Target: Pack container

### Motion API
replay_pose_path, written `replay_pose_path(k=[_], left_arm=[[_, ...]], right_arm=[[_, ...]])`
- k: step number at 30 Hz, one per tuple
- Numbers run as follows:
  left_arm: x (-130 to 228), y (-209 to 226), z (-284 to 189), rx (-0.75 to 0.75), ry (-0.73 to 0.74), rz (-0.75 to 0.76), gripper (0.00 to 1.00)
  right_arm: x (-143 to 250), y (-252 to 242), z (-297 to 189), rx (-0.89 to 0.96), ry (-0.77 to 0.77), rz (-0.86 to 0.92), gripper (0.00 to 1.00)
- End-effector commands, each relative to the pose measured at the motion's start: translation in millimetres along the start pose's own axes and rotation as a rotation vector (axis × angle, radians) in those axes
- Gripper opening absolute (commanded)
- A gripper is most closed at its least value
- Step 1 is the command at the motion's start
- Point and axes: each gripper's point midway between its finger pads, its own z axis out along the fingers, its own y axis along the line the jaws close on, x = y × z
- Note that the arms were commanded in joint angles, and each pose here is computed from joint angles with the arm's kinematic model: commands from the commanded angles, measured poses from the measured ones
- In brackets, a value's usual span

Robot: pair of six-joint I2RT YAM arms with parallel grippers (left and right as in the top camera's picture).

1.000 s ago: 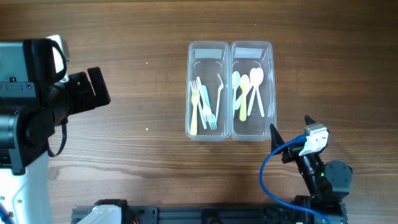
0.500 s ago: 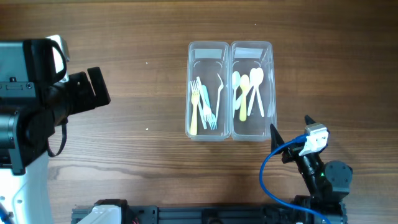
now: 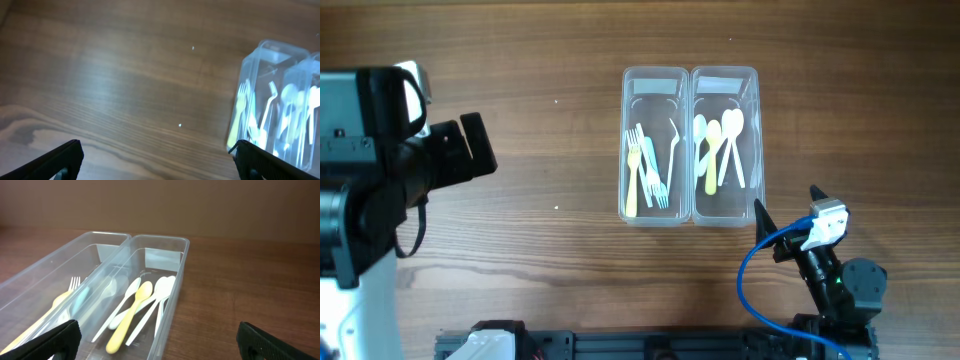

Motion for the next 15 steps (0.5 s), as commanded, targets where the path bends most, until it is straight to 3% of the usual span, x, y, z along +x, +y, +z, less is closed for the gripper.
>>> replay_pose_path(k=[1, 8, 15], left_arm=[[-16, 1, -27, 0.024, -0.156, -0.013, 1.0], [-44, -7, -19, 0.09, -0.42, -0.053, 1.0], [-14, -9, 30, 0.129, -0.512, -0.063, 1.0]], right_arm=[[-2, -2, 0, 0.012, -0.014, -0.002, 1.0], [-2, -2, -1, 0.012, -0.015, -0.002, 1.0], [-2, -1, -1, 0.012, -0.015, -0.002, 1.0]])
